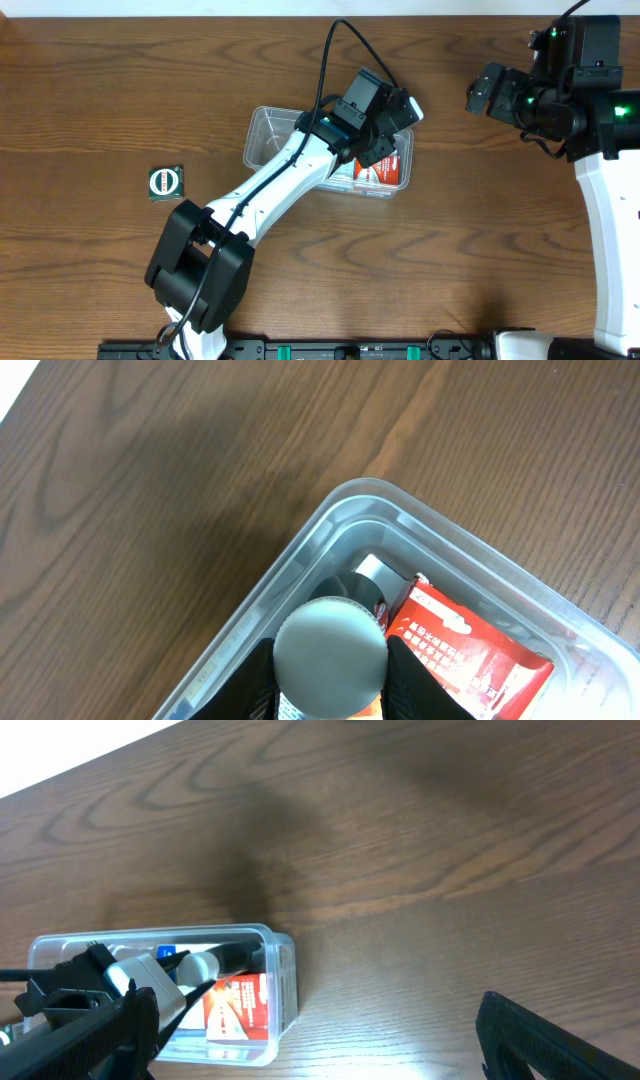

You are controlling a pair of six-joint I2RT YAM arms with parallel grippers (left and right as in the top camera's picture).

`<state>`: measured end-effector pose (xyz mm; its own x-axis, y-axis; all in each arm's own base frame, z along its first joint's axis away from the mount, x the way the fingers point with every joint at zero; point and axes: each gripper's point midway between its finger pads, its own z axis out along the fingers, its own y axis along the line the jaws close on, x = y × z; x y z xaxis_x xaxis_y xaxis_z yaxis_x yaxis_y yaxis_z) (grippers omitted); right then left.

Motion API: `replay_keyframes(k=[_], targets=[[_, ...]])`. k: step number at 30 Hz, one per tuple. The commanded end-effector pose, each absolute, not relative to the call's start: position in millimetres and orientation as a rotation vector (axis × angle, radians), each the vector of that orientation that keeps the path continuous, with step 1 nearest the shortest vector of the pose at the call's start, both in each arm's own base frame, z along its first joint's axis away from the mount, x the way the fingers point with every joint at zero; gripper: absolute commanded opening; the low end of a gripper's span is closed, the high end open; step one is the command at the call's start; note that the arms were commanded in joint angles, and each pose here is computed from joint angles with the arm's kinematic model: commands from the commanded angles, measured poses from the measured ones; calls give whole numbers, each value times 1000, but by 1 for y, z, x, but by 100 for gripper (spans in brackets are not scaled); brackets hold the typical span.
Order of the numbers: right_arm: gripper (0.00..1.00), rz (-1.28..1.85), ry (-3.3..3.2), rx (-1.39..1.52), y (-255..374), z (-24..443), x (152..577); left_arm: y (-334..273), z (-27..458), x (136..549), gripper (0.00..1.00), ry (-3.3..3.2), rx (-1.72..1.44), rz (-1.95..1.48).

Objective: Pack container
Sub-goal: 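Carry the bottle over the container and lower it inside, then release the bottle and move the left gripper to the Zam-Buk box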

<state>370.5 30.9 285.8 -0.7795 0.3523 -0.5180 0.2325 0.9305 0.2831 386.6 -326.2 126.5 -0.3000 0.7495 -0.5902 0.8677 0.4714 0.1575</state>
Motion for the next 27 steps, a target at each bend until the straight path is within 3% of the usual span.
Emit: replay_keyframes(k=[1,3,5,6,7,14,19,23,27], targets=[[99,274,2480,433,29,291,370,-332,142,383,25,2066,1356,-276],[99,274,2480,433,29,291,370,-332,143,383,36,2065,1355,-275],[99,274,2480,433,29,291,370,-330,143,385,53,2067,1349,-259],[99,274,2480,433,29,291,370,-327,142,387,82,2072,1339,-238],[99,274,2480,433,29,291,370,-326,143,389,99,2074,1331,-226],[99,274,2480,433,29,291,370,-304,165,406,98,2137,1125,-180],[99,274,2480,433,29,291,370,-268,214,419,98,2128,910,-133],[99,274,2480,433,29,291,370,-203,256,424,98,2159,675,-15],[99,274,2480,433,29,291,370,-103,267,412,98,2304,324,165]])
